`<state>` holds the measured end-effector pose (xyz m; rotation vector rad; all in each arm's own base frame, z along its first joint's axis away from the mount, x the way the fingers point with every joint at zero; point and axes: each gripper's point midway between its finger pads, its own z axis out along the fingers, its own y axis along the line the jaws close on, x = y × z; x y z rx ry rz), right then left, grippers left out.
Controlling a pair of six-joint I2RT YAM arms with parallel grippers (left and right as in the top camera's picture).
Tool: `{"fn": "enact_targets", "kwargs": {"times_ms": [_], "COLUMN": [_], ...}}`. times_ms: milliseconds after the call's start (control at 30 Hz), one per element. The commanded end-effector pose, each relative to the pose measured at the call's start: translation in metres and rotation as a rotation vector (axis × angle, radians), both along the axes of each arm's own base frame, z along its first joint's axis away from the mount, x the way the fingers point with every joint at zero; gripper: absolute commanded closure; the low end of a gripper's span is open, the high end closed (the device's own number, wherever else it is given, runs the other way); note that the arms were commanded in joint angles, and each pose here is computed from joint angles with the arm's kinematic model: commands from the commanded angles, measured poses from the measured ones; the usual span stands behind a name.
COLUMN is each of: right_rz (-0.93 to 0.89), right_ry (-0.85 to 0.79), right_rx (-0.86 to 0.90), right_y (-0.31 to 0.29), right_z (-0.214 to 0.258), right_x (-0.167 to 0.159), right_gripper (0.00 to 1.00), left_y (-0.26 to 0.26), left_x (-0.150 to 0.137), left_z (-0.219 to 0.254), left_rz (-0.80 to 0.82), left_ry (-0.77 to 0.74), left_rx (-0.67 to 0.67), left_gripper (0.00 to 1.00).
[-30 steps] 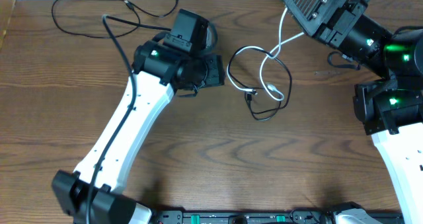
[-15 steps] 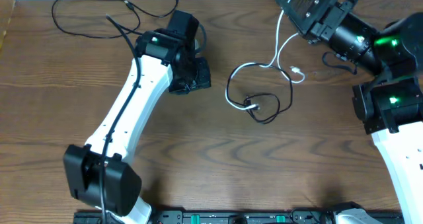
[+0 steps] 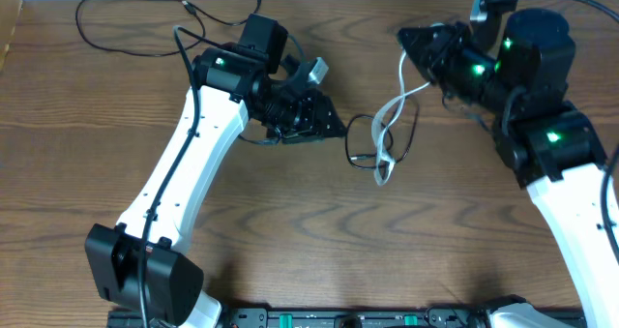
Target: Untangle cables
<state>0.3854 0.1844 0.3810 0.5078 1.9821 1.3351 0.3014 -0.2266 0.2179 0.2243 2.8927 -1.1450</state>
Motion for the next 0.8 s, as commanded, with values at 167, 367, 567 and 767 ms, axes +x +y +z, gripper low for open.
{"fn": "enact_targets", "kwargs": {"times_ms": [167,367,567,767], "right_rz": [0.062,0.253,0.665,0.677], "right_ry": [-0.119,0.138,-0.47,-0.327], "right_rx": [-0.211,0.052,0.165,0.12], "right_y": [0.004,0.037,0.06,0.068], "right_z": [-0.009,-0.022,0.098,0.061], "right_x": [-0.004,-0.024,-0.077,-0.075], "right_gripper": [0.99,0.99,0.98,0.99], "left_y": [0.02,0.029,0.038,0.028], "left_x": [0.006,0.011,0.018,0.019], "left_z": [-0.007,-0.013,-0.011,0.005], "left_rz": [0.094,0.158,0.198,0.2], "left_ry": [-0.005,0.003,0.017,0.067], "left_rx": [0.123,0.181,0.165,0.017], "left_gripper": [0.53,0.53,0.53,0.53]}}
